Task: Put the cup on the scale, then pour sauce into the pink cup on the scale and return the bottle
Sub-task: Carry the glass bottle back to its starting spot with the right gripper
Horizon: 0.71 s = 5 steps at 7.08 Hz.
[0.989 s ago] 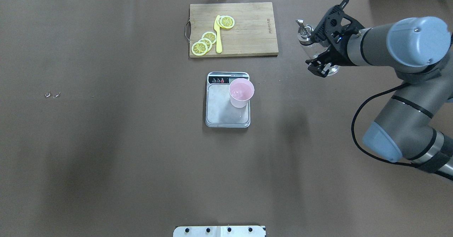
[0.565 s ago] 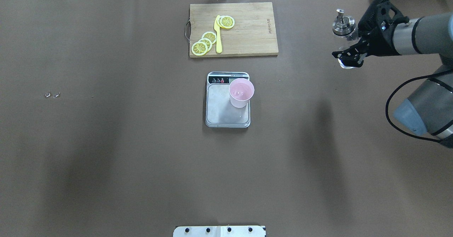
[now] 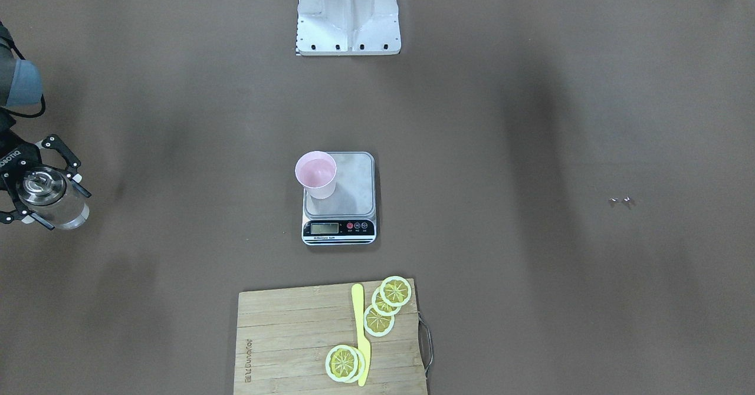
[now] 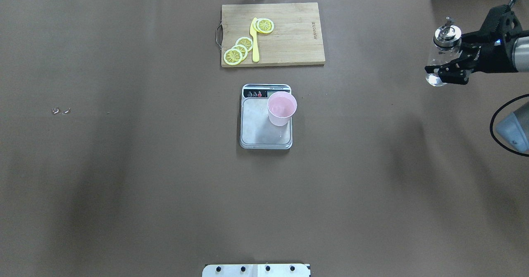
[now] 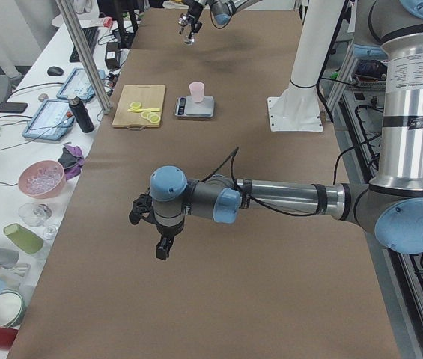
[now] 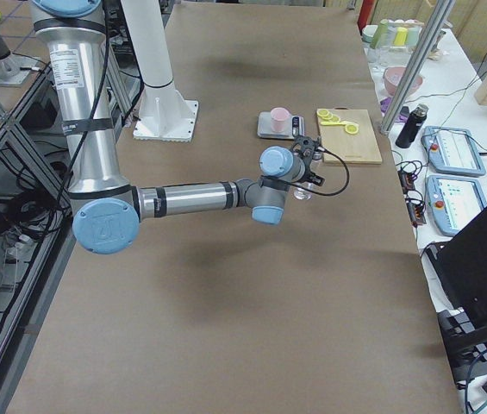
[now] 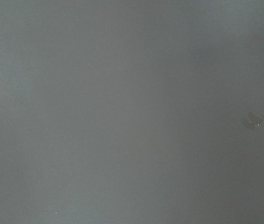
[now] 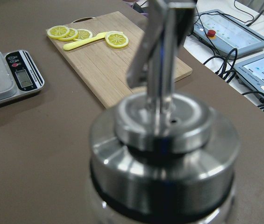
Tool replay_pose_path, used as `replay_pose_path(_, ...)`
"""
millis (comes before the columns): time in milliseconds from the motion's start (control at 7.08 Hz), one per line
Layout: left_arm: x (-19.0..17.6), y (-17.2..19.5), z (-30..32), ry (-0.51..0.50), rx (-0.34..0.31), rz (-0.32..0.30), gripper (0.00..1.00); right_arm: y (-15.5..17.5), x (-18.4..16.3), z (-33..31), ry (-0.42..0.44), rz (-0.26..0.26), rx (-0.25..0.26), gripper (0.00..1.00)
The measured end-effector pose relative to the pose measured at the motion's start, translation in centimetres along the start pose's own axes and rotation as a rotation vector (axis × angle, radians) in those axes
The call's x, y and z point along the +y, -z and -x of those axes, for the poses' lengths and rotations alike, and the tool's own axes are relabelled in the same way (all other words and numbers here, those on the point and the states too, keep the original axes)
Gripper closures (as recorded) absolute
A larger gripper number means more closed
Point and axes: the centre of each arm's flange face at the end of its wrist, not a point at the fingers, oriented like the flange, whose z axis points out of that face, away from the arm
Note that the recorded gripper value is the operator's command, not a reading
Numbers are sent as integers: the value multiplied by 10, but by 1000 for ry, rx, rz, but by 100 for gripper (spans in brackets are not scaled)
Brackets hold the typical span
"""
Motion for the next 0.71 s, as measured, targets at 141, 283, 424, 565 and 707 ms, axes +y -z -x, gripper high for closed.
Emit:
replay_pose_path(141,1,-2,2,0,-1,0,0,5,22,-6,-18,-40,-22,65)
replay_pose_path(283,2,-3,2,0,-1,1,0,11,45,-10,-30,-74,-45,65)
replay_pose_path(424,3,-3,3,0,-1,1,0,20,68,-14,-38,-97,-64,65)
replay_pose_path(565,2,-3,2,0,-1,1,0,28,88,-15,-48,-115,-76,65)
replay_pose_path(707,1,-2,2,-2,-2,0,0,35,104,-15,-58,-132,-84,65)
